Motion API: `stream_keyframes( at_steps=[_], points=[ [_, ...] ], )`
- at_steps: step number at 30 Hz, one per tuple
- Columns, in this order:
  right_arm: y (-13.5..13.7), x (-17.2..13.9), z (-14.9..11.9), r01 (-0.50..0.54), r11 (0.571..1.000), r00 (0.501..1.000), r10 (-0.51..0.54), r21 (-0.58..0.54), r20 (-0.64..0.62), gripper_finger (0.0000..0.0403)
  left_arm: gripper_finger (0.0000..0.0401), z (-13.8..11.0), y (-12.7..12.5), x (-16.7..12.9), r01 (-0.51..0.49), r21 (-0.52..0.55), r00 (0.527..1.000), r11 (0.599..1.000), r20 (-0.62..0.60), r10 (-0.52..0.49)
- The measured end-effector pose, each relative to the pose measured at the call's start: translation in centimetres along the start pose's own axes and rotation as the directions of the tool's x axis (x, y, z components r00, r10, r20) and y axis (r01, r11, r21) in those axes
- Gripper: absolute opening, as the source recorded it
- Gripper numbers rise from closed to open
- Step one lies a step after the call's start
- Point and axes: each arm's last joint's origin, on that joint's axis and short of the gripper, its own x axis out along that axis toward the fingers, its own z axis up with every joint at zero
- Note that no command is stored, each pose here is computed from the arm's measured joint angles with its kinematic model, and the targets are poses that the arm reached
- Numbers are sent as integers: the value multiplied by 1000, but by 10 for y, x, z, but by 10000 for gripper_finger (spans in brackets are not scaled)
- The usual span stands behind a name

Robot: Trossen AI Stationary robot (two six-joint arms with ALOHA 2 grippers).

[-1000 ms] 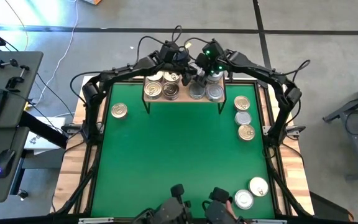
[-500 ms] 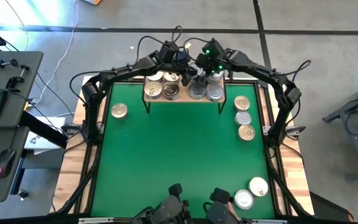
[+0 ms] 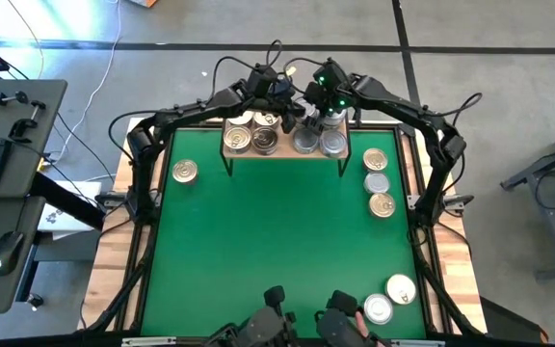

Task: Stack canned seafood by type on shelf
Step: Stack the green tuna can on top of the other green tuna can on the shelf

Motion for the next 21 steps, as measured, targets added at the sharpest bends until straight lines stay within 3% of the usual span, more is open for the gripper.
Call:
stream_keyframes(
  at_steps=[17,21],
  points=[
    [2,12,0,-8,998,1000,6,-68,-21,388,0,4,-5,-4,0,20,1000,1000,13,0],
    [2,14,2,-3,1000,1000,3,-26,7,388,0,4,-5,-4,0,19,1000,1000,10,0]
  ],
)
